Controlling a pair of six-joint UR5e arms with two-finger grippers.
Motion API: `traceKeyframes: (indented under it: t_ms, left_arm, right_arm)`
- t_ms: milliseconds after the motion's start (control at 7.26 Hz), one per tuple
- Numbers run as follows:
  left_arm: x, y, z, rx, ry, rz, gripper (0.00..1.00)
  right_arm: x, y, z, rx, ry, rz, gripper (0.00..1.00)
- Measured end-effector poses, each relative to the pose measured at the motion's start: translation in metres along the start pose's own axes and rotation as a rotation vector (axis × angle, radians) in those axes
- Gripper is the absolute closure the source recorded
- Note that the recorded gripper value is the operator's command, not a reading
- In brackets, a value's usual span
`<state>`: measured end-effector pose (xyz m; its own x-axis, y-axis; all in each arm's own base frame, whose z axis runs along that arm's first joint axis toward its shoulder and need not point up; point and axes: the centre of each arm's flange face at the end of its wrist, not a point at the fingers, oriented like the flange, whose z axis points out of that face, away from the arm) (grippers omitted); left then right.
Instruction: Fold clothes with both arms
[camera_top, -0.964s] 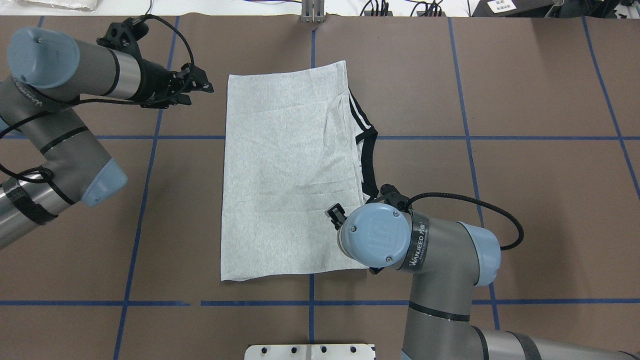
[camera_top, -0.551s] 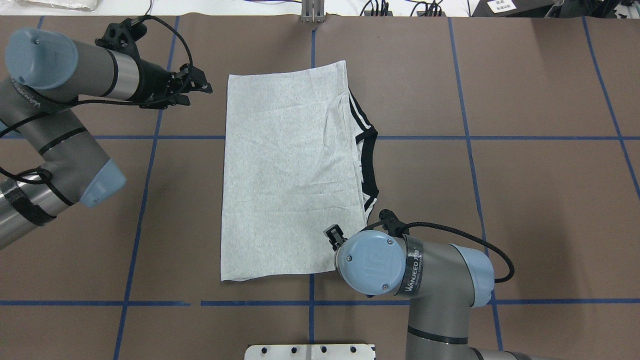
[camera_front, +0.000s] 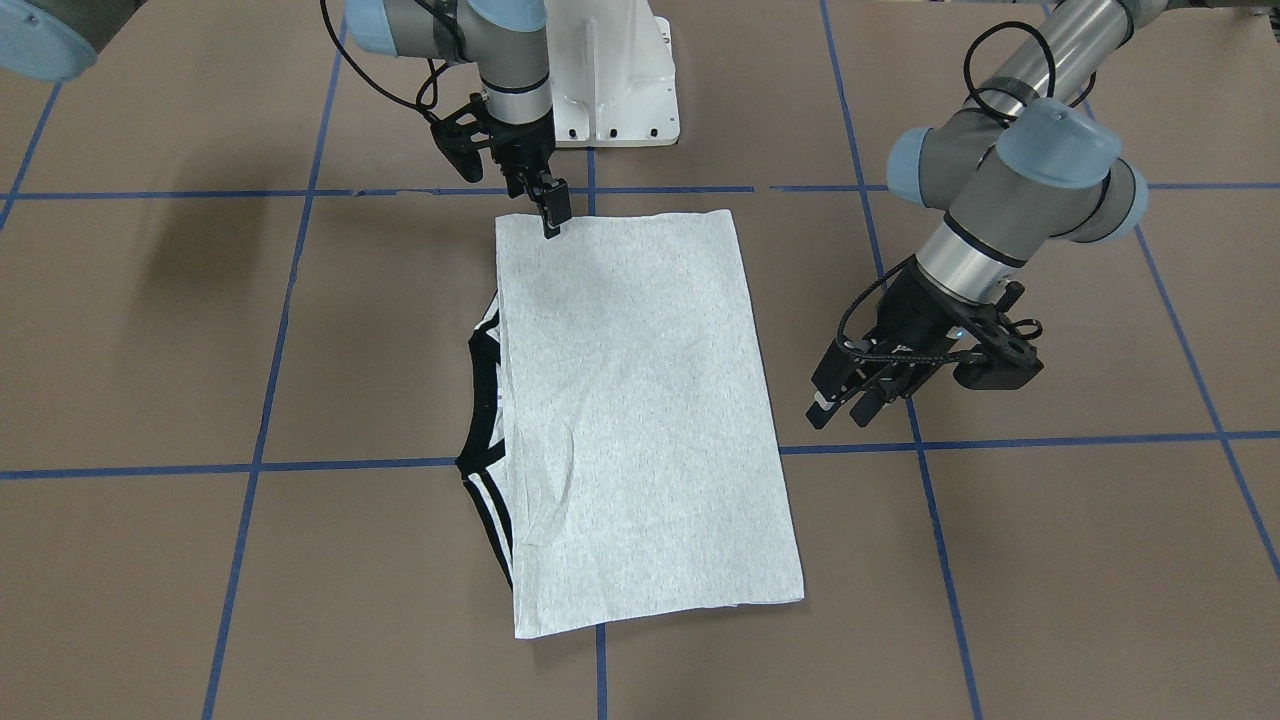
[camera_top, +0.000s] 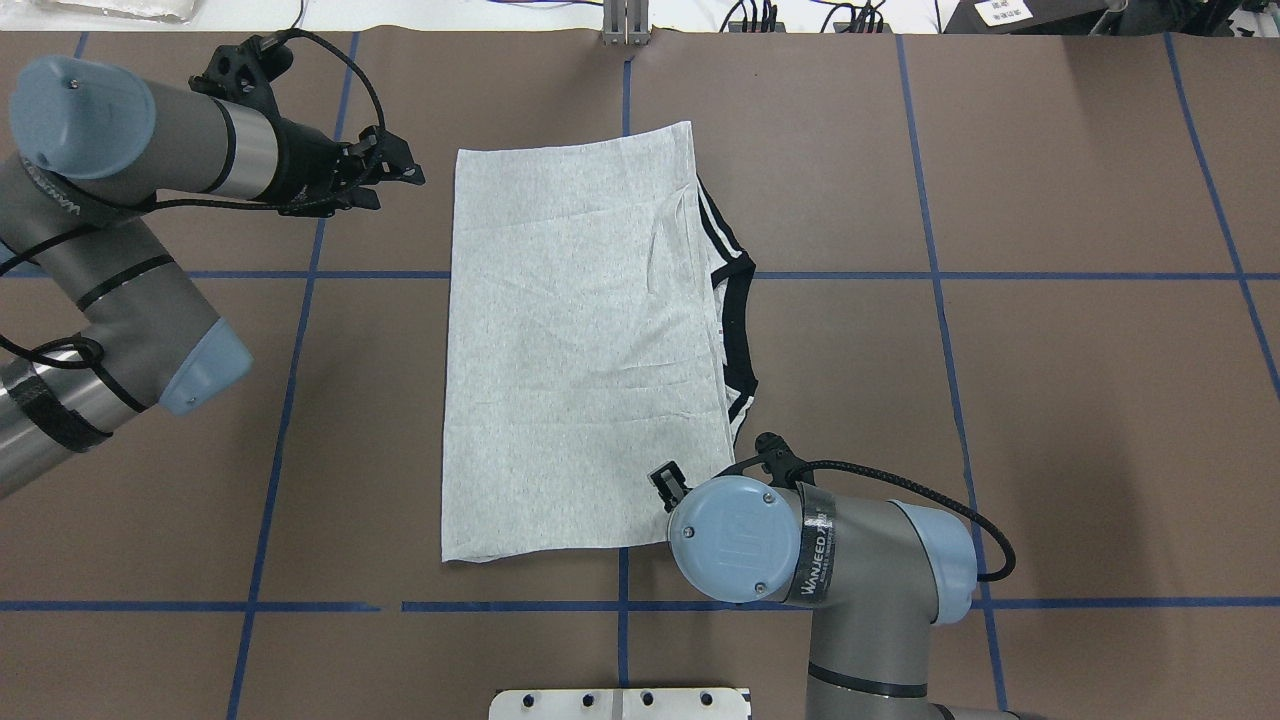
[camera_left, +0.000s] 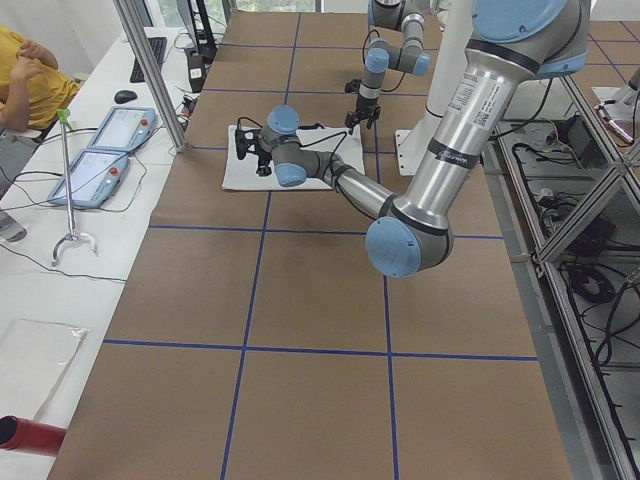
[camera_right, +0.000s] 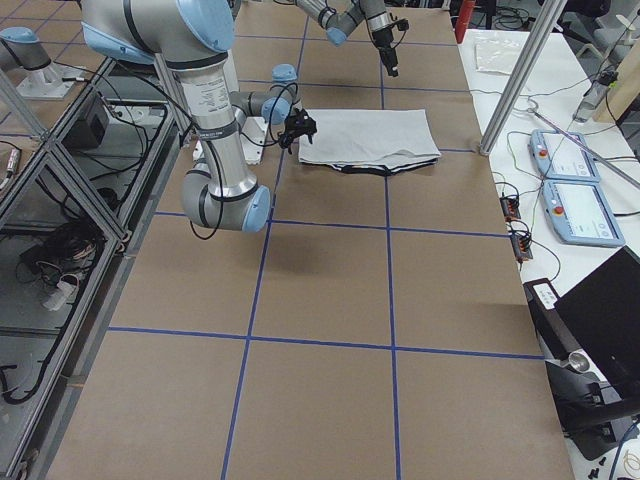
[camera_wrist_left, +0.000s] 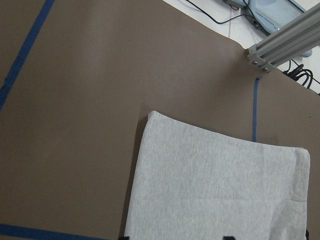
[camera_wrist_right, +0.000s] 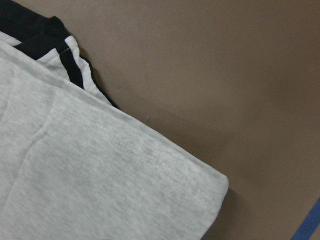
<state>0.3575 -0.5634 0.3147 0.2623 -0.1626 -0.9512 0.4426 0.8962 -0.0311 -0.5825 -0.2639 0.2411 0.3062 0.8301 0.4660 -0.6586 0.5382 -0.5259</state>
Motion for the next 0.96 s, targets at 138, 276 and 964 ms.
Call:
traceKeyframes:
  t_ms: [138, 276, 964]
  left_arm:
    - [0.0, 0.0, 0.0, 0.001, 0.0, 0.0, 0.31]
    - [-0.001, 0.0, 0.0, 0.001, -0.001, 0.0, 0.31]
    - [-0.008, 0.001, -0.002, 0.001, -0.008, -0.003, 0.31]
  right_arm:
    - [-0.002, -0.003, 0.004, 0.01, 0.001, 0.003, 0.07]
    - [-0.004, -0.005, 0.009, 0.018, 0.004, 0.004, 0.1]
    - [-0.006, -0.004, 0.015, -0.006, -0.018, 0.019, 1.0]
